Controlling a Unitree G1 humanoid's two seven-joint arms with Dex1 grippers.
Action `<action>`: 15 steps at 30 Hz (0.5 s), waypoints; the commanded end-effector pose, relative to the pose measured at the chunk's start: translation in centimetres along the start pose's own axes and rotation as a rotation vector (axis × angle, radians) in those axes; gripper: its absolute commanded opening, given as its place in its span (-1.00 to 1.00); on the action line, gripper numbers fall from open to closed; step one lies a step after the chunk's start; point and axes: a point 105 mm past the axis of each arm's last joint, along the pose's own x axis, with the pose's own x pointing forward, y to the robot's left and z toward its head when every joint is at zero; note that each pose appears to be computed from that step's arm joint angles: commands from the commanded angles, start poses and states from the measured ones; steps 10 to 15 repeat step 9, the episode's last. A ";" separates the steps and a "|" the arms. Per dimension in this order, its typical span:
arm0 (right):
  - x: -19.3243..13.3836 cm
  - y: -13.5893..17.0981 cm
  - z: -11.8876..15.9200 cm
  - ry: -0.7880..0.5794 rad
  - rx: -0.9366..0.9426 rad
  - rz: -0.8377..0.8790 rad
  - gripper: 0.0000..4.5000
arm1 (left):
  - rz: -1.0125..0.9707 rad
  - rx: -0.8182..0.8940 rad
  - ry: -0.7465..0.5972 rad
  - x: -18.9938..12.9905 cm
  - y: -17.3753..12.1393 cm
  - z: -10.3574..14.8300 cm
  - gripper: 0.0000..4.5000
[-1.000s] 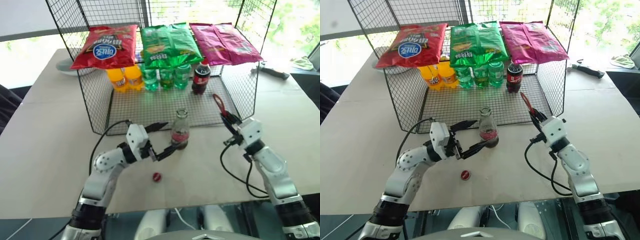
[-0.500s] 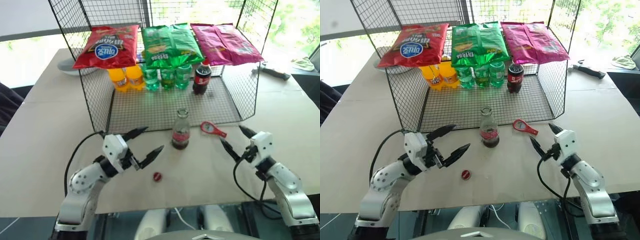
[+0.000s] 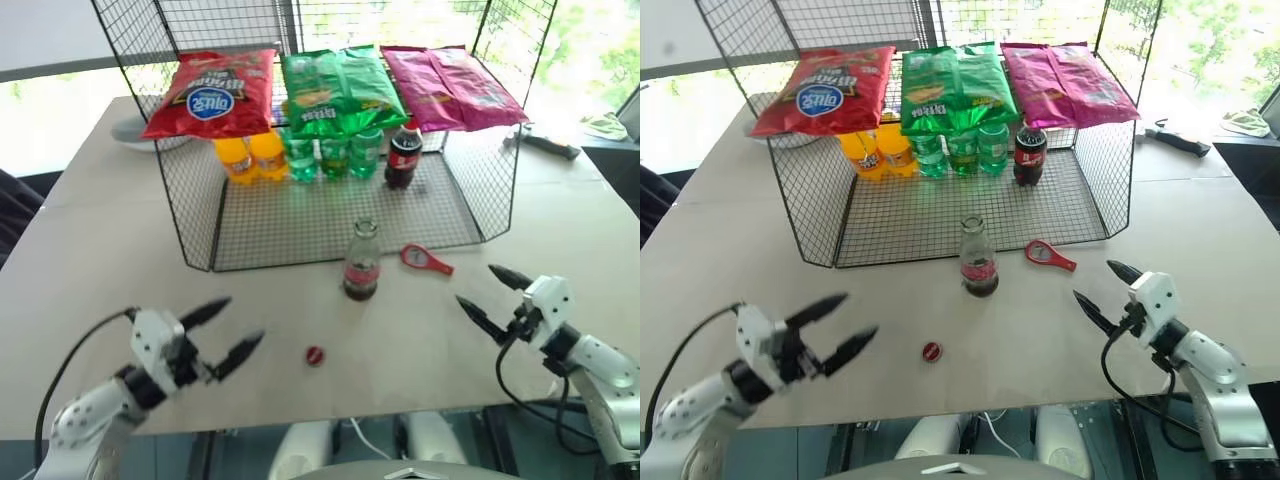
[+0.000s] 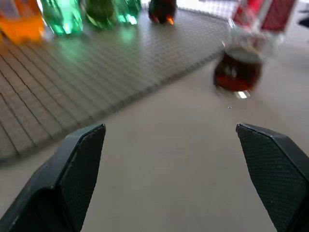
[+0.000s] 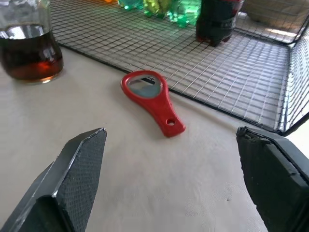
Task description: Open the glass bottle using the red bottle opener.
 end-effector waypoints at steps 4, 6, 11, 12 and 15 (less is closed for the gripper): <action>-2.0 -0.1 -1.1 0.055 0.034 0.063 0.93 | 0.085 0.120 0.065 -0.1 1.5 -0.3 1.00; -2.1 -0.2 -1.1 0.053 0.035 0.061 0.93 | 0.105 0.130 0.059 0.1 1.8 -0.2 1.00; -2.2 -0.3 -1.2 0.054 0.036 0.054 0.93 | 0.107 0.145 0.050 0.4 1.7 0.0 1.00; -2.2 -0.3 -1.2 0.054 0.036 0.054 0.93 | 0.107 0.145 0.050 0.4 1.7 0.0 1.00; -2.2 -0.3 -1.2 0.054 0.036 0.054 0.93 | 0.107 0.145 0.050 0.4 1.7 0.0 1.00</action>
